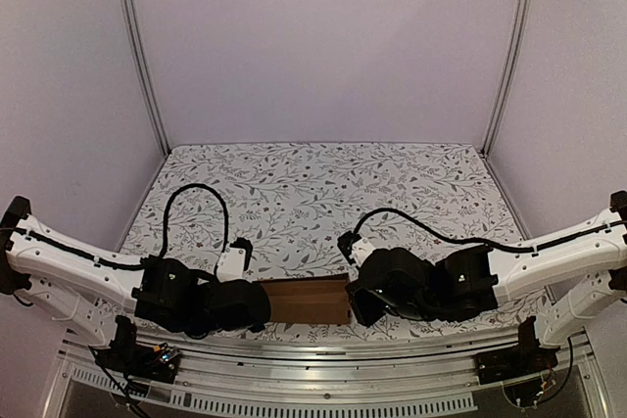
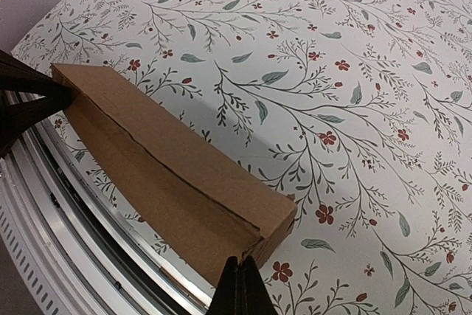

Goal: Fold the paper box

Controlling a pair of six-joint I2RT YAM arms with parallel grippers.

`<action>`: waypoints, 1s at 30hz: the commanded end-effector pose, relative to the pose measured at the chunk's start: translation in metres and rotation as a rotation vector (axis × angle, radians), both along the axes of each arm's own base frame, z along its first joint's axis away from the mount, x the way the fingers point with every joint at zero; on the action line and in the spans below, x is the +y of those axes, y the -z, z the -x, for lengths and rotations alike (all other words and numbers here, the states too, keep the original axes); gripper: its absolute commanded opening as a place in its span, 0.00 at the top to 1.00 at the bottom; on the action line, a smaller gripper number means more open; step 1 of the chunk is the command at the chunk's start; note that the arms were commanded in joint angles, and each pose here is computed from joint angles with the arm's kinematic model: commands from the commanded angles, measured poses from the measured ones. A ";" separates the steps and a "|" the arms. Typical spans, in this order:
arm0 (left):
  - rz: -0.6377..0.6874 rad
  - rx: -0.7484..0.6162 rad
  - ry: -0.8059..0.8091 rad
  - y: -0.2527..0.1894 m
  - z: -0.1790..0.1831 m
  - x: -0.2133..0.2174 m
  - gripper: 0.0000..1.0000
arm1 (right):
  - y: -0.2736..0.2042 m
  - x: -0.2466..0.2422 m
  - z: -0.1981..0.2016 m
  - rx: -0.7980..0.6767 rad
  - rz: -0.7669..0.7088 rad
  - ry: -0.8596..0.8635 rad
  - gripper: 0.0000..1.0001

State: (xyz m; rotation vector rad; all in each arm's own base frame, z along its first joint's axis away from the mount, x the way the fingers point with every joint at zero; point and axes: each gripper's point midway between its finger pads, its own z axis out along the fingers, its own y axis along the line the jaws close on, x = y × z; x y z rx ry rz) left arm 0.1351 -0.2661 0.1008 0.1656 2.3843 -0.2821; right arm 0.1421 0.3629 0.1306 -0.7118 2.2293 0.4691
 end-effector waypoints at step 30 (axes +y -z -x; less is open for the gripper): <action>-0.061 0.026 0.052 0.010 0.013 -0.011 1.00 | -0.012 -0.001 -0.012 -0.030 0.048 0.102 0.65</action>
